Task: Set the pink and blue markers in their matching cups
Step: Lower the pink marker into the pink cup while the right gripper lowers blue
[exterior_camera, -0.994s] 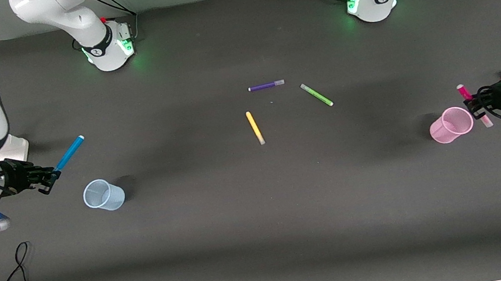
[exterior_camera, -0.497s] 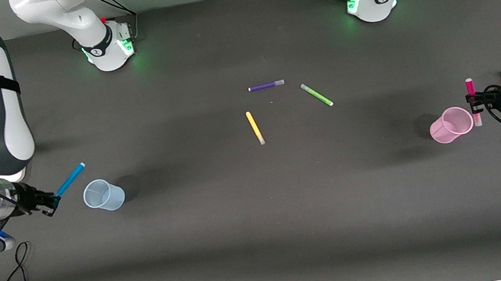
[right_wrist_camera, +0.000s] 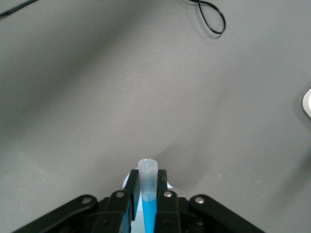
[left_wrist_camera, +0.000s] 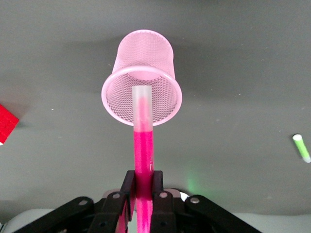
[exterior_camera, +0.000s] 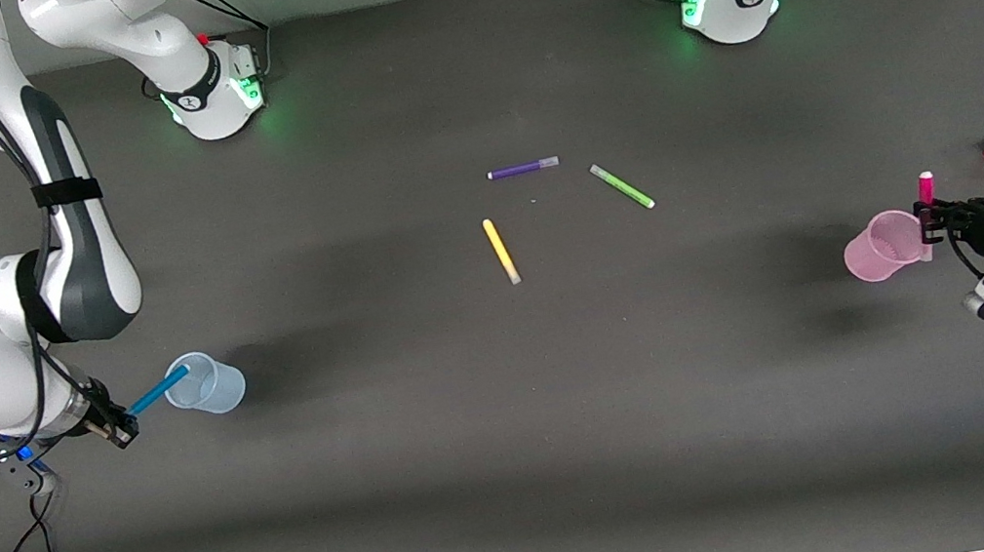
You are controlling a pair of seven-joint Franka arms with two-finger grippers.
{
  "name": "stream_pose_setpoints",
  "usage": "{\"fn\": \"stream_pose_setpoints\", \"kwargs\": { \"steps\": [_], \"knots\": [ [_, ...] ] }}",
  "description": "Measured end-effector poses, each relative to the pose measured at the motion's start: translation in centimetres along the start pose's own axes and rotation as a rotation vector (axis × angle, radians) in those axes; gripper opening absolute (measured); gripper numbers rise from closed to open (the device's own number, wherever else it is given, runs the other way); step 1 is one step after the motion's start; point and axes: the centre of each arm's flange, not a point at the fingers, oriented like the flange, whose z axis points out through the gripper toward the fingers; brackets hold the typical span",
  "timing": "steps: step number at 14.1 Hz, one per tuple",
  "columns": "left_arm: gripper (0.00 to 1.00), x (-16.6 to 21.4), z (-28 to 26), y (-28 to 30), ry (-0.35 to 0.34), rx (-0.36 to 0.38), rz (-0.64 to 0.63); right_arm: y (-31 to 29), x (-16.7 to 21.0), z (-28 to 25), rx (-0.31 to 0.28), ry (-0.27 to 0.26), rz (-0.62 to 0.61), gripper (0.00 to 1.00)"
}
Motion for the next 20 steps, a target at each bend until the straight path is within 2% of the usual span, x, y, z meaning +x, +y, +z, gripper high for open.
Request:
{"fn": "stream_pose_setpoints", "kwargs": {
  "steps": [5, 9, 13, 15, 17, 18, 20],
  "knots": [
    [0.18, 1.5, 2.5, 0.3, -0.076, -0.001, 0.016, 0.4, -0.3, 2.1, 0.015, 0.062, 0.085, 0.18],
    [0.18, 2.5, 4.0, 0.3, -0.105, 0.008, 0.019, 0.6, -1.1, 3.3, 0.007, 0.063, 0.094, 0.18],
    [0.18, 3.4, 5.4, 0.4, -0.129, 0.032, 0.022, -0.9, -3.4, 3.7, 0.0, 0.083, 0.104, 0.18],
    [0.18, 3.8, 6.0, 0.5, -0.138, 0.034, 0.024, -1.0, -3.7, 3.8, -0.001, 0.083, 0.105, 0.22],
    [0.18, 4.1, 6.3, 0.6, -0.141, 0.035, 0.026, -0.7, -3.4, 3.8, -0.002, 0.084, 0.11, 0.36],
    [0.22, 4.1, 6.4, 0.6, -0.142, 0.035, 0.026, -0.6, -3.3, 3.6, -0.001, 0.086, 0.107, 0.47],
    [0.44, 4.1, 6.2, 0.5, -0.137, 0.034, 0.025, 0.2, -2.4, 2.6, -0.004, 0.086, 0.083, 0.67]
  ]
}}
